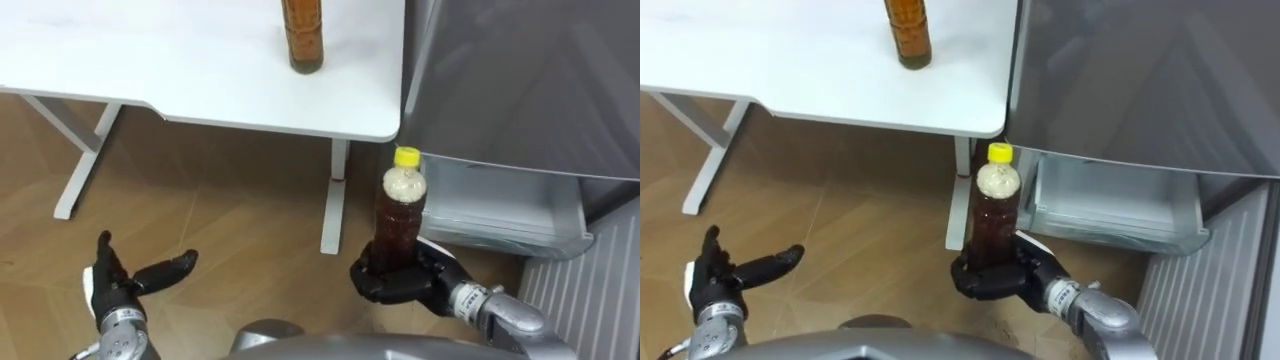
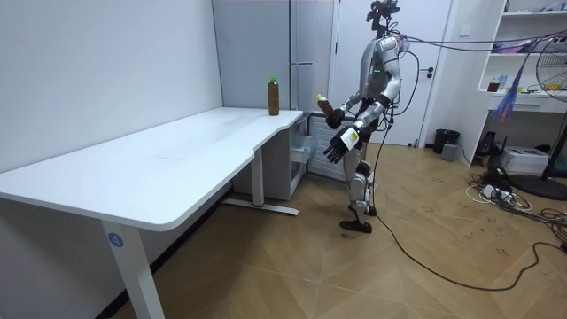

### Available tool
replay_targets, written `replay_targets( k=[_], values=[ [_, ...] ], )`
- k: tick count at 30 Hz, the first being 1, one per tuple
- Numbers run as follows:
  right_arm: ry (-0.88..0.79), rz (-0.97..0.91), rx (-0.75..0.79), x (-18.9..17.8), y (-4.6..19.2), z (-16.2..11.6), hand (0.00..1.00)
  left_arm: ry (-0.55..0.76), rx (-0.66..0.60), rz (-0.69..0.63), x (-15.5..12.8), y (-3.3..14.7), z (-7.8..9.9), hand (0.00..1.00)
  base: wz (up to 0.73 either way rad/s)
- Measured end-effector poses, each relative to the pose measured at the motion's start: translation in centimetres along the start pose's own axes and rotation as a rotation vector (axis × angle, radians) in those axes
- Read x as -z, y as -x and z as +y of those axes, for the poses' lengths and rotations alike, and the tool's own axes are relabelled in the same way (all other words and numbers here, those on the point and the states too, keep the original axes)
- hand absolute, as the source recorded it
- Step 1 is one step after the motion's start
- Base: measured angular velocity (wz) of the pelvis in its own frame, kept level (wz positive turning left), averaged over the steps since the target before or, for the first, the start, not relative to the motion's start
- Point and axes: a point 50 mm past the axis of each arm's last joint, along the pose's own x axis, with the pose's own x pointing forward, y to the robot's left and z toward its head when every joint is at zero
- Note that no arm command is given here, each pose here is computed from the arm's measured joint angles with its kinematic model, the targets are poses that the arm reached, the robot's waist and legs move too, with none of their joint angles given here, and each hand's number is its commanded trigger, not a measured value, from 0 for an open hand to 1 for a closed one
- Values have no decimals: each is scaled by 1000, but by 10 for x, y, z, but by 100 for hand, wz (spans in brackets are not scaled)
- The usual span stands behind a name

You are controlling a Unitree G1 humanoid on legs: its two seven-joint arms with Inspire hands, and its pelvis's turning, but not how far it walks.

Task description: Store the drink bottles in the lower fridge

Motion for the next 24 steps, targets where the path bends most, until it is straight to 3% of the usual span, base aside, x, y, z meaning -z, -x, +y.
replay_targets(
  k=[5, 13, 19, 24],
  values=[
    [-8, 3, 5, 1, -1, 0, 100, -36, 17, 181, 38, 10, 6, 0, 0],
    [-13, 29, 12, 4, -6, 0, 100, -78, 59, 336, 68, 20, 15, 0, -1],
    [-18, 61, 36, 6, -9, -3, 100, -164, 172, 421, 80, 25, 5, 0, 0],
    [-50, 36, 53, 3, -10, -3, 100, -229, 236, 399, 75, 21, -3, 0, -5]
  ],
)
